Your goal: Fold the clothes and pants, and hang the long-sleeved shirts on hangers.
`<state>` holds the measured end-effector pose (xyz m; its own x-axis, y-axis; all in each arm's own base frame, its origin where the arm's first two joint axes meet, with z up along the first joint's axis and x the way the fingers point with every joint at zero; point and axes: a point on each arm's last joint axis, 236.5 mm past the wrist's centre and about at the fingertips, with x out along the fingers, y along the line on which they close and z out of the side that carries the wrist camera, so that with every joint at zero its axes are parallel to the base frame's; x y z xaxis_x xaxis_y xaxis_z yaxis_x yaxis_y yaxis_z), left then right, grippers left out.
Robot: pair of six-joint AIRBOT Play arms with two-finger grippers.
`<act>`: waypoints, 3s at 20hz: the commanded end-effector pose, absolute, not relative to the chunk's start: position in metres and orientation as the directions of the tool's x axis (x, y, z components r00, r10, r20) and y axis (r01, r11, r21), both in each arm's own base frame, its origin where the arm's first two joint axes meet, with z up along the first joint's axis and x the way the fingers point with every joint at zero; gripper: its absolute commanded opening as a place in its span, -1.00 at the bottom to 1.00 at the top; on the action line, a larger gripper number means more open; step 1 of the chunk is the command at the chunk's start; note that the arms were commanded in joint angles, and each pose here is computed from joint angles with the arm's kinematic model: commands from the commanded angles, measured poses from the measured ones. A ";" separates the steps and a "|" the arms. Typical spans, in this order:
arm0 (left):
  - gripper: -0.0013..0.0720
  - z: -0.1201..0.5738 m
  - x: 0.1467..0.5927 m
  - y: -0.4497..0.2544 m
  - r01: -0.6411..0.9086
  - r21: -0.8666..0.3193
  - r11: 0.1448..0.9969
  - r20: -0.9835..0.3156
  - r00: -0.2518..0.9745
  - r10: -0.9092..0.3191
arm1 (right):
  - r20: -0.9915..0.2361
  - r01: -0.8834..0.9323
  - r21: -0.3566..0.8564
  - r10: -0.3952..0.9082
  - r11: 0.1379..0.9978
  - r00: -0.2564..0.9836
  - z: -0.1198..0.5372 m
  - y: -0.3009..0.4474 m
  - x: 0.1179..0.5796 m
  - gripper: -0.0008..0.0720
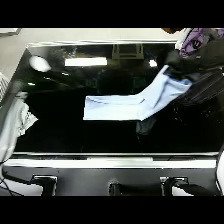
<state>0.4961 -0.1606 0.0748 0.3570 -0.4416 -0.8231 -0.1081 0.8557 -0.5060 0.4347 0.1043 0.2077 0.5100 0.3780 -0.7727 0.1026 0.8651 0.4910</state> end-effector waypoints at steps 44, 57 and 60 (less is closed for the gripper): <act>-0.91 0.154 0.437 0.086 -0.410 -0.359 0.839 -0.863 0.488 -0.130 | -0.736 0.118 0.666 0.623 0.737 0.265 0.059 0.043 0.502 0.36; -0.91 0.153 0.437 0.086 -0.410 -0.358 0.839 -0.863 0.488 -0.130 | -0.687 0.091 0.718 0.723 0.691 -0.068 -0.090 0.178 0.465 0.30; -0.91 0.153 0.437 0.086 -0.410 -0.358 0.839 -0.863 0.488 -0.130 | -0.700 0.066 0.704 0.707 0.707 -0.104 -0.095 0.194 0.456 0.03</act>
<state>0.4372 0.0852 0.1539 0.4885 -0.1309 -0.8627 -0.4092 0.8388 -0.3591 0.4638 0.1772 -0.0861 -0.0722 0.7217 -0.6884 0.0885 0.6922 0.7163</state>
